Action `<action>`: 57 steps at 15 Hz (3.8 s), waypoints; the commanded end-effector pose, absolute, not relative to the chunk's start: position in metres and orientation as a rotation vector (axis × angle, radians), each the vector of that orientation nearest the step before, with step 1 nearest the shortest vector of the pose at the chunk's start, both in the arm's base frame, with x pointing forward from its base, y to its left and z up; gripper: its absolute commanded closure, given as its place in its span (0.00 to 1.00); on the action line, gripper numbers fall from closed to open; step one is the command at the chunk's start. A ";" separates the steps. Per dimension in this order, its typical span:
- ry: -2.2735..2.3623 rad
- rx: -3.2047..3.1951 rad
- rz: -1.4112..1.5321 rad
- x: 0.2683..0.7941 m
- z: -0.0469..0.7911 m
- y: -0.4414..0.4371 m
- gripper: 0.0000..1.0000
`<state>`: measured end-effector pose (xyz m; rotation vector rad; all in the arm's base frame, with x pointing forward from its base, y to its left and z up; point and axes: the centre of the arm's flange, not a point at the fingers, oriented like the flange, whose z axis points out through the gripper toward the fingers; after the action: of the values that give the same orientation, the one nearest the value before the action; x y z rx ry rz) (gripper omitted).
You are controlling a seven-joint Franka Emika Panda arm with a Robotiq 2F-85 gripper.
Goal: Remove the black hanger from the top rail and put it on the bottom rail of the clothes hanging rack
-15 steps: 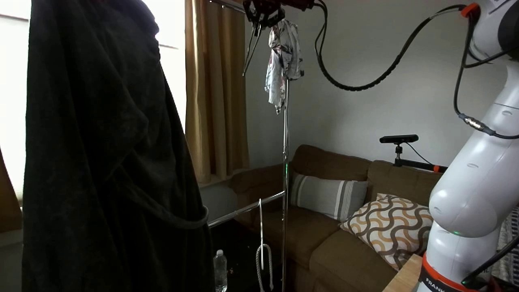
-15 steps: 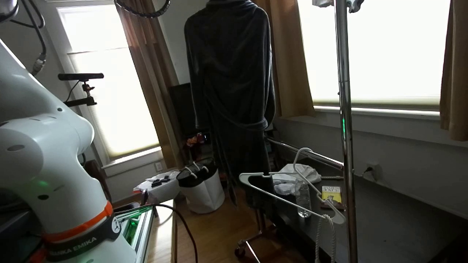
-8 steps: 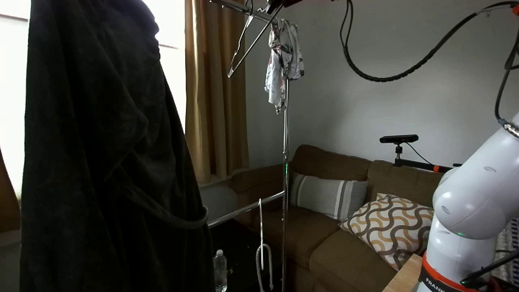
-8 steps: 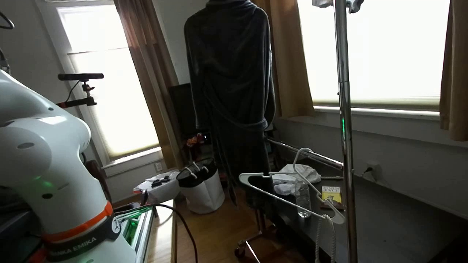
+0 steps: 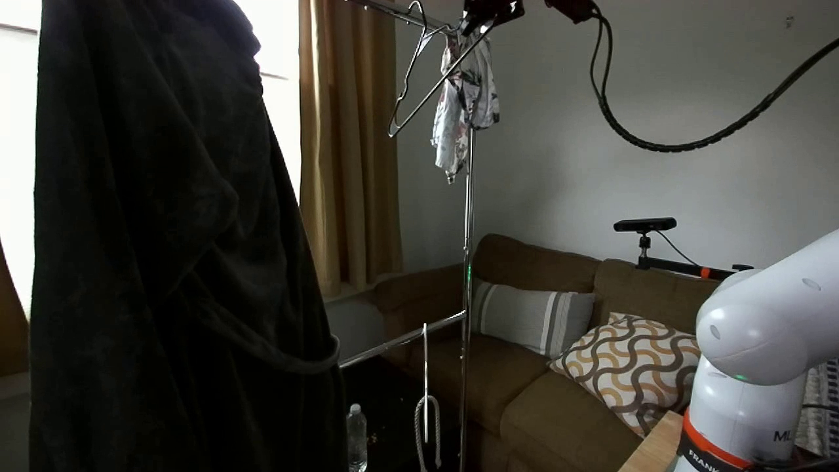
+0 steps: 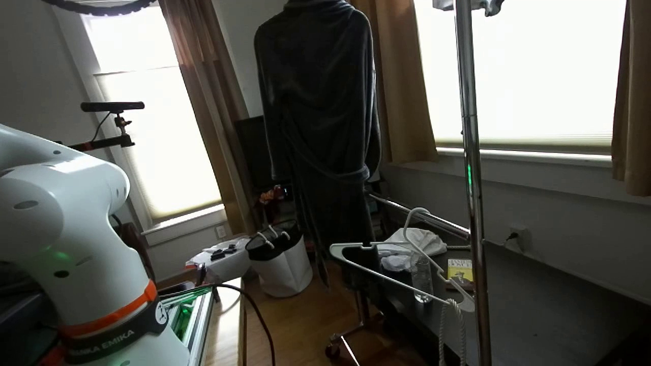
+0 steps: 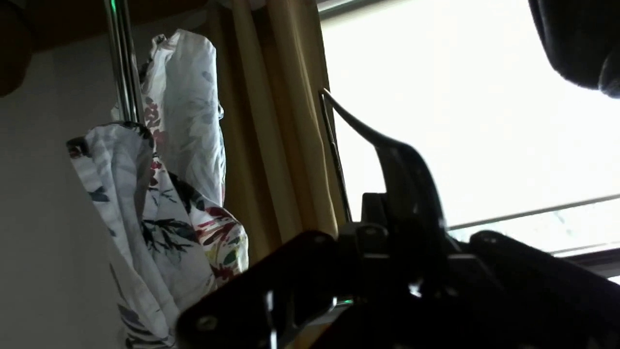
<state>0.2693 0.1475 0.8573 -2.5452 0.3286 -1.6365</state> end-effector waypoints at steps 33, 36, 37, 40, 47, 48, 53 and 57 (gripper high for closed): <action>0.300 -2.984 -0.509 0.244 0.565 0.215 0.95; 0.299 -2.981 -0.453 0.255 0.560 0.217 0.99; 0.372 -2.982 -0.412 0.264 0.553 0.222 0.99; 0.524 -2.925 -0.358 0.289 0.526 0.255 0.99; 0.764 -2.863 -0.378 0.330 0.457 0.299 0.99; 0.776 -2.872 -0.395 0.338 0.446 0.304 0.99; 0.723 -2.923 -0.438 0.343 0.423 0.299 0.95; 0.748 -2.930 -0.396 0.363 0.408 0.301 0.99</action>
<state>0.3590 0.3001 0.4126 -2.9407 0.7205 -0.3885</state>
